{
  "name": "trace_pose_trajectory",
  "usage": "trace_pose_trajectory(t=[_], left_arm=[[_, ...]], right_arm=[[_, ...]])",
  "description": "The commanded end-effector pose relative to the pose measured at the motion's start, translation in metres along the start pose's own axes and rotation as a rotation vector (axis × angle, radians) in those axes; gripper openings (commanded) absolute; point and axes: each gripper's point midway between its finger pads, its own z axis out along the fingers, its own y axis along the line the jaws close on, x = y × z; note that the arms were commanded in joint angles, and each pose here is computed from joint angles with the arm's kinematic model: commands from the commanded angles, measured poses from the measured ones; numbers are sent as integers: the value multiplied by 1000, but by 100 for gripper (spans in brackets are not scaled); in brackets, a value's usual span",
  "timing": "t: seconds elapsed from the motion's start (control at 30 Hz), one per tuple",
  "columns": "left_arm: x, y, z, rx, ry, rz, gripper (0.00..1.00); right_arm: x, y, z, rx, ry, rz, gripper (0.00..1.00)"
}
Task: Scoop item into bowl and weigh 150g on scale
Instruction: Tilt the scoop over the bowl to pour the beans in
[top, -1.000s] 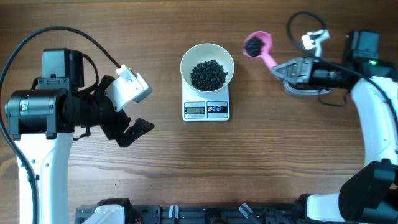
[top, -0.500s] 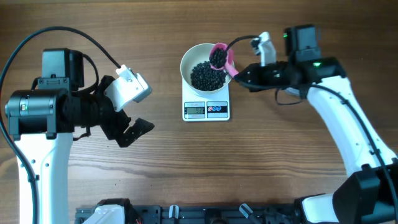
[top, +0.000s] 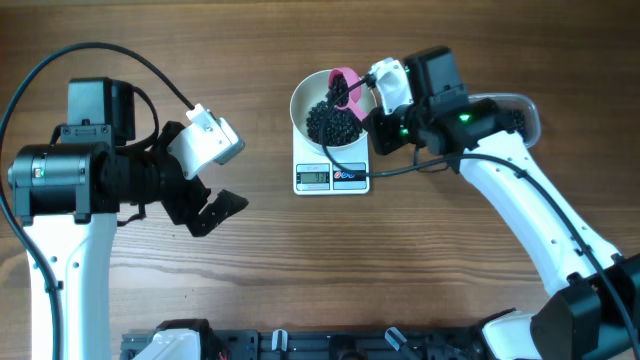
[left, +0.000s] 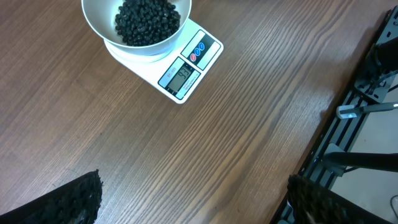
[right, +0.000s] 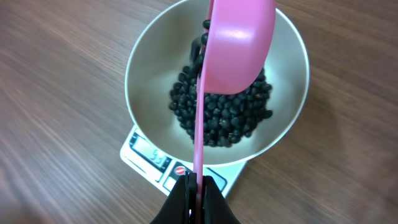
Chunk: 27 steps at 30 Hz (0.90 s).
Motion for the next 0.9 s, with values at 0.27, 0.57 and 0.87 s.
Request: trace_pose_trajectory(t=[0.27, 0.57, 0.87], left_arm=[[-4, -1, -6, -13, -19, 16, 100], [-4, -1, -6, -13, -19, 17, 100], [-4, -1, -6, -13, -19, 17, 100]], right_arm=[[-2, -8, -6, 178, 0, -147, 4], [-2, -4, -5, 170, 1, -153, 4], [0, 7, -3, 109, 1, -123, 4]])
